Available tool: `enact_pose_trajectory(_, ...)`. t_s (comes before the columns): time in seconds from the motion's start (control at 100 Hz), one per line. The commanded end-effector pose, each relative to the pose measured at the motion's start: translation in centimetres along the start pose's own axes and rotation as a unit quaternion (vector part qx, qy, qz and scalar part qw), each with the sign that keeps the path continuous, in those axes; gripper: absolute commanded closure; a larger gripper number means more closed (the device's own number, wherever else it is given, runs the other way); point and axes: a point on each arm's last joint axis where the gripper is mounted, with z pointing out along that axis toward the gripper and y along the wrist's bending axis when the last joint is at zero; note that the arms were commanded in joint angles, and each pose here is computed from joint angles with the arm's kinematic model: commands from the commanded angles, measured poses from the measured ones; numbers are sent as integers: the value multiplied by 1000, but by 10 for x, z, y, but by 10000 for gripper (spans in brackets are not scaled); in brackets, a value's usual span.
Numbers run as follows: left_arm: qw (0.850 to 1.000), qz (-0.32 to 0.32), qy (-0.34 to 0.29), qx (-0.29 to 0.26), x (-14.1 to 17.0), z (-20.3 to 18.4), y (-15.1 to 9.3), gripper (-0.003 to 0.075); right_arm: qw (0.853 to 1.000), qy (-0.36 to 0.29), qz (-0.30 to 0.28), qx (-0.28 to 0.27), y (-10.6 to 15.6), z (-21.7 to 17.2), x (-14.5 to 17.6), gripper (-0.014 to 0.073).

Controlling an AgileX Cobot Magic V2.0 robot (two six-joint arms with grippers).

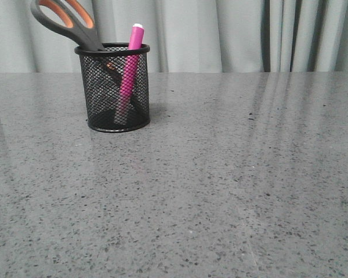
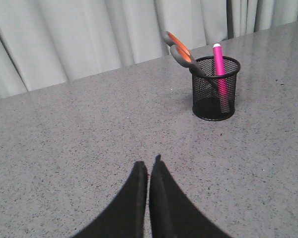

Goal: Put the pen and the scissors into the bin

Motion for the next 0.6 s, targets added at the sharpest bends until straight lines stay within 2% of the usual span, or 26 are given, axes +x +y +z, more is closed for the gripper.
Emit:
enact_pose_trajectory(0.0, 999, 2, -43, -11, -8, 2, 1, 739, 999, -30, -16, -11, 2, 0, -11, 671)
enact_pose_trajectory(0.12, 999, 17, -40, -5, 3, 21, -5, 739, 999, -30, -16, -11, 2, 0, -11, 671)
enact_pose_trajectory(0.21, 993, 32, -110, -2, 8, 47, -17, 739, 999, -30, -16, -11, 2, 0, -11, 671)
enact_pose_trajectory(0.29, 977, 53, -206, -2, 14, 67, -29, 739, 999, -30, -16, -11, 2, 0, -11, 671)
enact_pose_trajectory(0.36, 969, 40, -244, -18, 32, 84, -36, 739, 999, -30, -16, -11, 2, 0, -11, 671)
enact_pose_trajectory(0.47, 976, -24, -208, -60, 68, 106, -37, 739, 999, -30, -16, -11, 2, 0, -11, 671)
enact_pose_trajectory(0.59, 982, -41, -154, -100, 98, 118, -36, 739, 999, -30, -16, -11, 2, 0, -11, 671)
